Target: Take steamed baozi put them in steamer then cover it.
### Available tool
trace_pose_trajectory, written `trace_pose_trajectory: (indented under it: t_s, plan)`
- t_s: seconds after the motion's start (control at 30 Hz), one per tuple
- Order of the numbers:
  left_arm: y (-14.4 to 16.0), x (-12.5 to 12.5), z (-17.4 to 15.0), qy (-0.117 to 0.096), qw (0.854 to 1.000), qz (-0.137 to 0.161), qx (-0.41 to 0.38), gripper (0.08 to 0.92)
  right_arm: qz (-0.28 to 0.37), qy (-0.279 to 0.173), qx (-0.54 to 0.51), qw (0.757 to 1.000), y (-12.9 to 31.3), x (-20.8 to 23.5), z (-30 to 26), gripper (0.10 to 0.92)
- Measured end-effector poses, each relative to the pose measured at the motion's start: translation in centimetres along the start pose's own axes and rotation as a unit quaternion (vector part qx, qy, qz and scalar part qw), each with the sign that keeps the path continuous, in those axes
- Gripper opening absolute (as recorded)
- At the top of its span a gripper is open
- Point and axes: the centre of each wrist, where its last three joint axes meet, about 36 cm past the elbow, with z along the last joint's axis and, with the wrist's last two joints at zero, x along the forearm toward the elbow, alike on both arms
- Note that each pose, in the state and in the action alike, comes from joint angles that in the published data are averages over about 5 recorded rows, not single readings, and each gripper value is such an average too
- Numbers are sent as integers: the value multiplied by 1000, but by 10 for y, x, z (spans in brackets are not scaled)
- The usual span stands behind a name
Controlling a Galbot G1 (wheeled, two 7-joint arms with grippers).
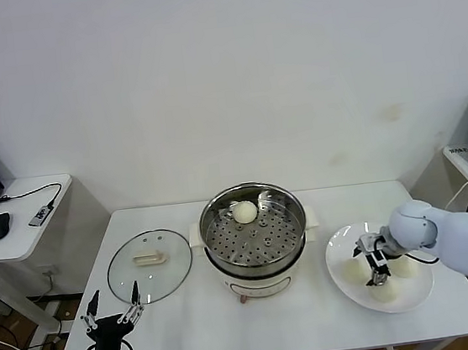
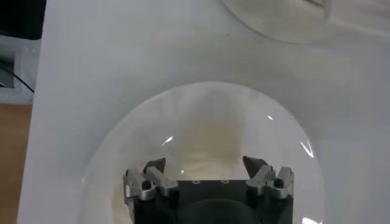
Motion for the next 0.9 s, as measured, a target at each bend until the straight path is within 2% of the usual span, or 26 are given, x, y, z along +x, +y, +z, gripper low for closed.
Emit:
trace_pose_trajectory:
  t_s: [0.13,0.43,0.67,0.9]
  plan:
    - [0,0,1,1,1000,0,-1,823,-1,0,-2,1000,0,-3,0,724]
    - [-1,0,1,1,1000,0,0,823,-2,-3,-7,1000,-3,-1,1,603]
    - [-1,-1,1,0,1000,0,-1,823,-7,-7,-16,1000,-9,13,5,595]
    - [-3,-2,-2,-3,1000,4,-1,823,3,-17,-26,1000,-22,52,8,602]
